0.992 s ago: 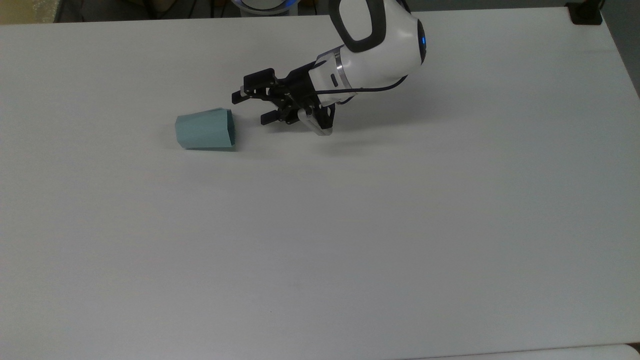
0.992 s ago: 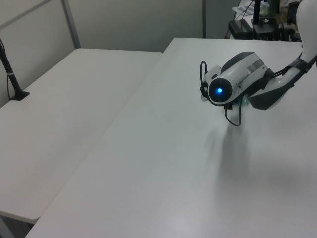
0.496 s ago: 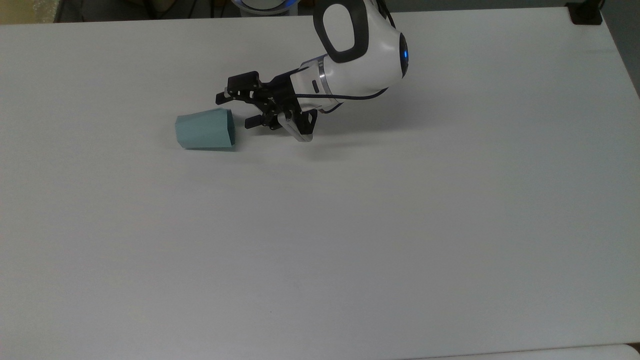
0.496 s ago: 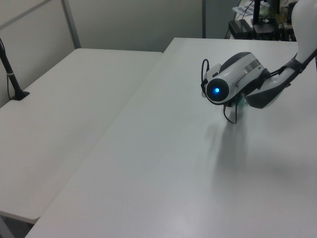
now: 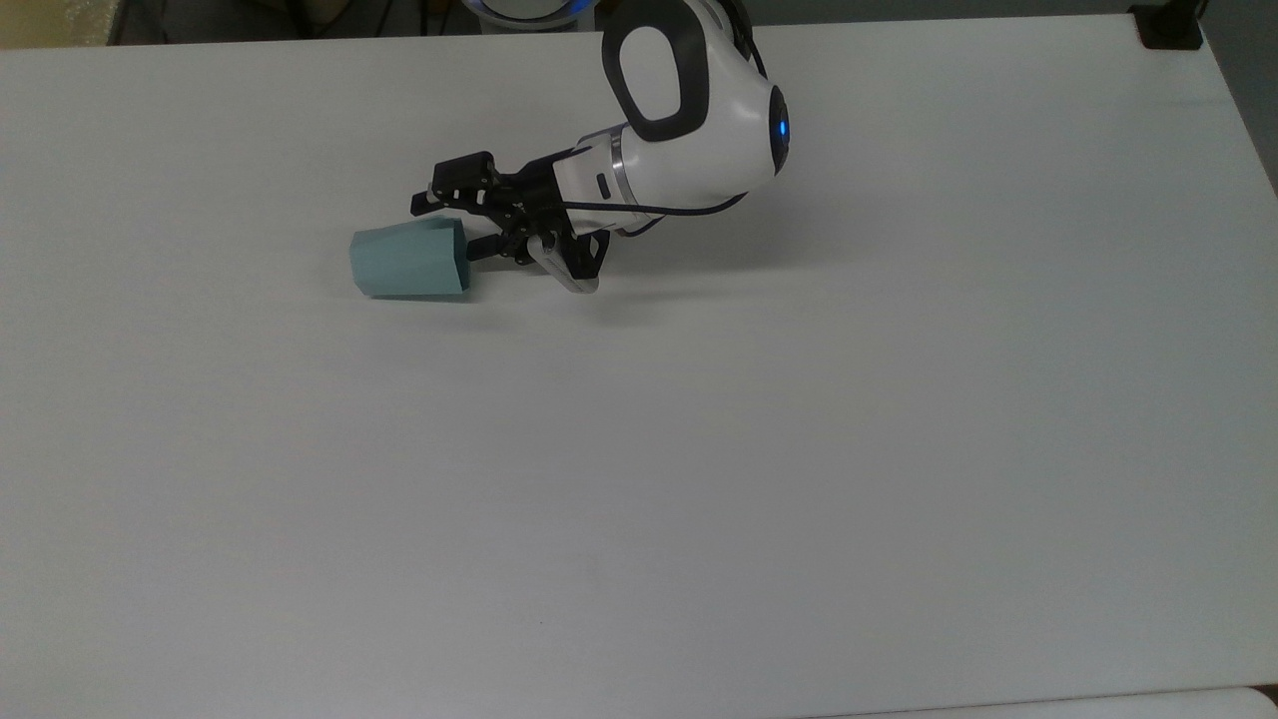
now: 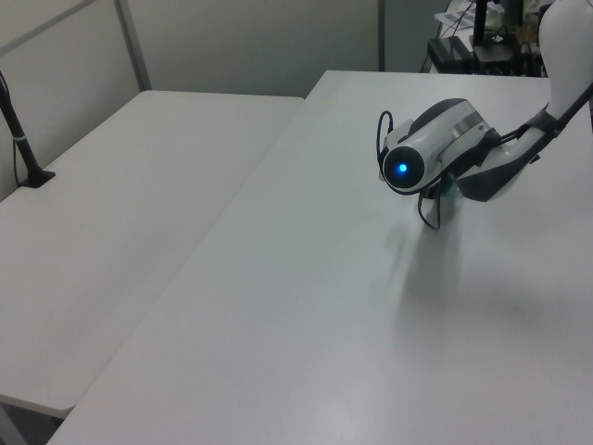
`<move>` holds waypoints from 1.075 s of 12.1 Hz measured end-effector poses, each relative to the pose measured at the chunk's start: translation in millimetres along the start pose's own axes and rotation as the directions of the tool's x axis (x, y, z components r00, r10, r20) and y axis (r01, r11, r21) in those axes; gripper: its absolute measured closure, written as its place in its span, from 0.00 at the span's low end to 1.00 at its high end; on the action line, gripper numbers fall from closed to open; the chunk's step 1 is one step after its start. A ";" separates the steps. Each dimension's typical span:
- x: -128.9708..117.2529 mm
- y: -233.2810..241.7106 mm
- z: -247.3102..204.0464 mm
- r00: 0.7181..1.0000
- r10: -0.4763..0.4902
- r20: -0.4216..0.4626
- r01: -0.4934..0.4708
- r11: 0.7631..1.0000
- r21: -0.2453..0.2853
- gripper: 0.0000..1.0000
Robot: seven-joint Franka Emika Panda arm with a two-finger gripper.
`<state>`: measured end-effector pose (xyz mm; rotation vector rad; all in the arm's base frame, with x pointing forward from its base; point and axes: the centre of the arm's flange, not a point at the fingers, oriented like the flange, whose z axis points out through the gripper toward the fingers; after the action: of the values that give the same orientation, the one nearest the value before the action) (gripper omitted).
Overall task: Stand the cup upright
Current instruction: 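Close the gripper on the cup's rim wall, then lift and rotate the held cup so its base faces the table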
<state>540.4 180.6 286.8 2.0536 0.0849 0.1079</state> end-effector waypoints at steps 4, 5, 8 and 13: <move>3.2 0.7 10.9 0.999 -0.039 0.010 0.039 0.999 0.008 0.67; 5.0 1.2 11.7 0.999 -0.043 0.001 0.043 0.999 0.016 0.73; 7.8 2.3 14.4 0.998 -0.056 -0.018 0.056 0.998 0.005 0.78; 8.6 5.4 15.5 0.994 -0.107 -0.023 0.106 0.994 -0.017 0.89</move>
<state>550.7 165.4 284.7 2.0279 0.2076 0.0665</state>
